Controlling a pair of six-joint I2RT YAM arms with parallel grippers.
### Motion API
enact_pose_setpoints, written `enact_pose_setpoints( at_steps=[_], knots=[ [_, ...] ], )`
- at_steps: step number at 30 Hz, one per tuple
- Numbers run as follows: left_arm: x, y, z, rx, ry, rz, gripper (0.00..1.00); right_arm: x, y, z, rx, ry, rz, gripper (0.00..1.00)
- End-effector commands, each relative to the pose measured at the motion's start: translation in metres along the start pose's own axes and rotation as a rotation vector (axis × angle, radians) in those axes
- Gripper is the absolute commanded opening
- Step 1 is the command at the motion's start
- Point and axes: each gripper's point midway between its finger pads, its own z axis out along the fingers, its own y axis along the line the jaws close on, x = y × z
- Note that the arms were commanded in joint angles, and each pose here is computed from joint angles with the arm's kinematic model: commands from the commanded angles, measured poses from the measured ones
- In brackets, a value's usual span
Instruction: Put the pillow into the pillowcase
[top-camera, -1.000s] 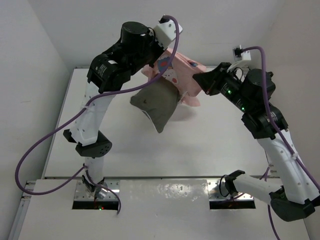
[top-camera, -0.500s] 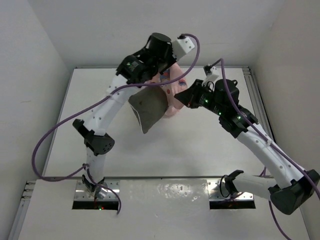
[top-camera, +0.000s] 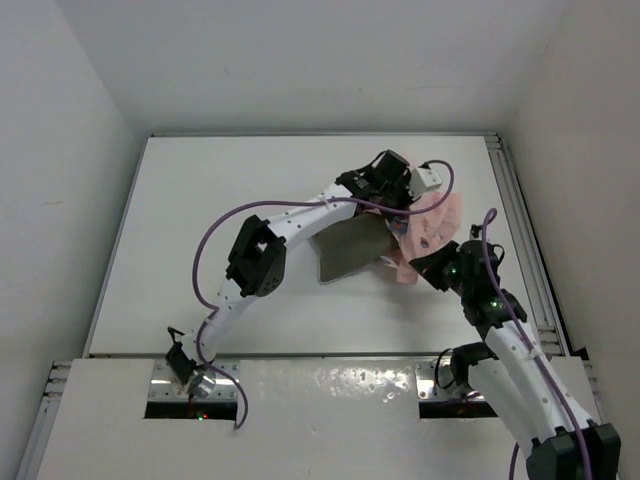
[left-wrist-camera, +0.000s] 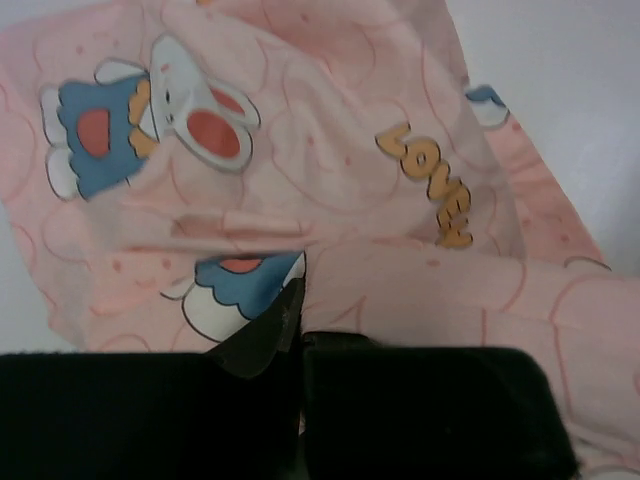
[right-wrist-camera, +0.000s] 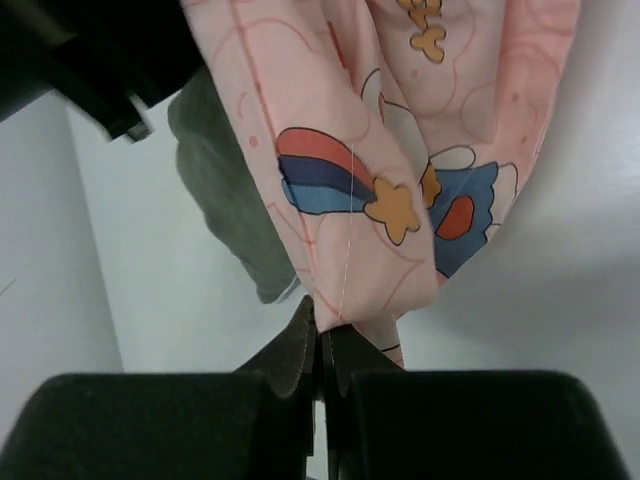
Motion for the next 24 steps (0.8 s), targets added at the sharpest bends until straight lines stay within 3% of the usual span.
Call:
enact_pose_setpoints(
  at_steps=[1, 9, 13, 24],
  knots=[
    [-0.081, 0.0, -0.036, 0.018, -0.254, -0.026, 0.0, -0.008, -0.013, -0.006, 0.039, -0.045, 0.04, 0.0],
    [-0.042, 0.029, -0.073, -0.092, -0.092, -0.011, 0.0, -0.031, 0.027, -0.01, -0.034, -0.02, -0.242, 0.0],
    [-0.012, 0.04, -0.096, -0.139, 0.036, 0.042, 0.02, -0.011, 0.038, -0.004, -0.056, 0.118, -0.438, 0.0],
    [0.114, 0.034, -0.167, -0.201, 0.525, 0.187, 0.0, 0.081, 0.059, 0.005, -0.236, 0.386, -0.7, 0.0]
  ],
)
